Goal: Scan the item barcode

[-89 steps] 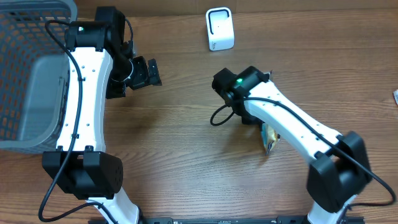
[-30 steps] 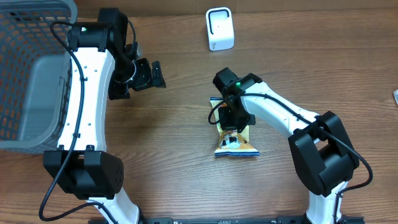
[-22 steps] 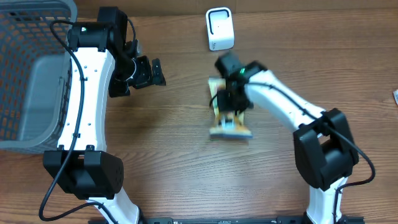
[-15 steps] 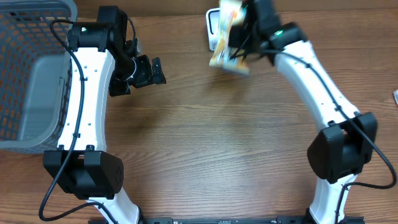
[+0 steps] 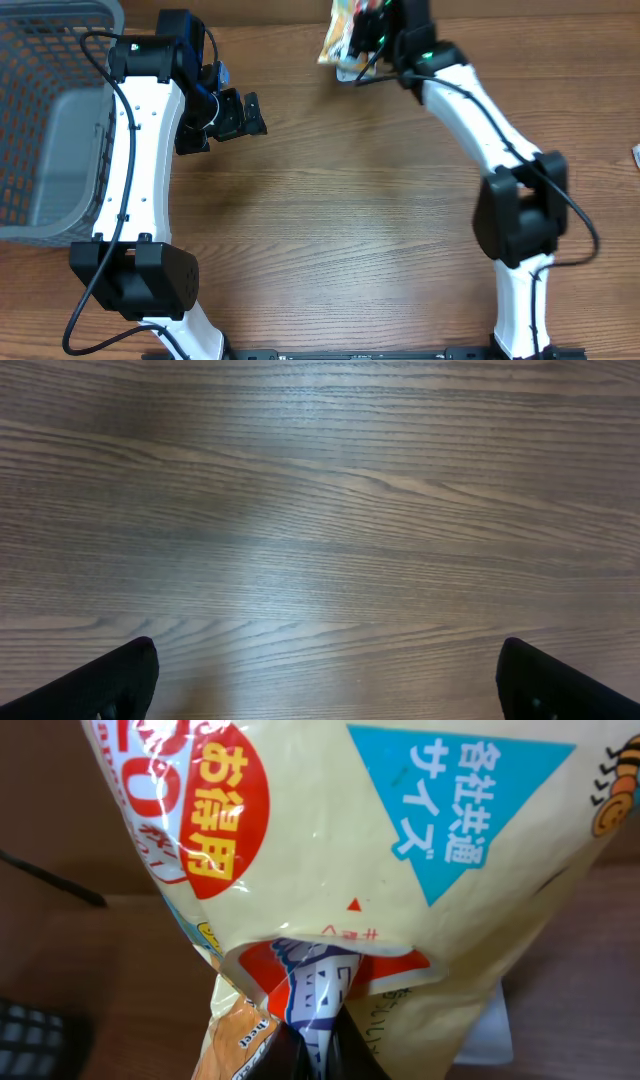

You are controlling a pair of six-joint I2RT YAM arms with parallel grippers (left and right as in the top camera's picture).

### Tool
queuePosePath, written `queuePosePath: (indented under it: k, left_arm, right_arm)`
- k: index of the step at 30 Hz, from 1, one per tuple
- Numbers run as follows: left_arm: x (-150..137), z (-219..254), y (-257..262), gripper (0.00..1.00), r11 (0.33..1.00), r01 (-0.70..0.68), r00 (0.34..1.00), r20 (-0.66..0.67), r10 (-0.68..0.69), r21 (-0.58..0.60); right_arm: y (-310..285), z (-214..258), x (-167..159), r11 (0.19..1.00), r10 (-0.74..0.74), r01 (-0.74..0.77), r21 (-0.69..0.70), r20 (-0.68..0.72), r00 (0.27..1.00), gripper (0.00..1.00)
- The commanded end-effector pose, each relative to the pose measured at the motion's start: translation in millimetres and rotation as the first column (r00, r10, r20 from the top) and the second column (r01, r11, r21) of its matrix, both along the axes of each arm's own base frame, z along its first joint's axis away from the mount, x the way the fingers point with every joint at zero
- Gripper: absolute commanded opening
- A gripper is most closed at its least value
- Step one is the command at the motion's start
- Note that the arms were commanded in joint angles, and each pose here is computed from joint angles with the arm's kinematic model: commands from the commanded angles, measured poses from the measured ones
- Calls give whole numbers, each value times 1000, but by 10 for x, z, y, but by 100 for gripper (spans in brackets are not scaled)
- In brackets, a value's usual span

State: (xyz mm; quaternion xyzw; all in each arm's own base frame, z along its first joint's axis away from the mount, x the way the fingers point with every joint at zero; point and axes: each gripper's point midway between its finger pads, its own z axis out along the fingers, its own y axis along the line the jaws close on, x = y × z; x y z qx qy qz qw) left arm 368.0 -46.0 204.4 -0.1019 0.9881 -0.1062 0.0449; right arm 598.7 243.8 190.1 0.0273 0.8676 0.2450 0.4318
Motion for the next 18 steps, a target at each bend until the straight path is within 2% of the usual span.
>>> queuePosePath:
  k: [1, 6, 11, 14, 18]
  left_arm:
    - [-1, -36, -30, 100, 999, 33, 999, -5, -33, -1]
    - [-1, -36, -30, 100, 999, 32, 999, -5, -33, 0]
    - [-1, -36, -30, 100, 999, 32, 999, -5, -33, 0]
    - [-1, -36, -30, 100, 999, 32, 999, -5, -33, 0]
    - [-1, -36, -30, 100, 999, 32, 999, -5, -33, 0]
  right_arm:
    - [-110, -122, 99, 996, -79, 79, -46, 5, 997, 4]
    - [-262, -176, 125, 984, -148, 148, -103, 8, 989, 4]
    - [-296, -147, 94, 982, -155, 154, -107, -6, 988, 4]
    - [-417, 84, 100, 979, -187, 186, -79, -1, 982, 4]
    - [-894, 684, 100, 956, -292, 292, -1, 13, 956, 4]
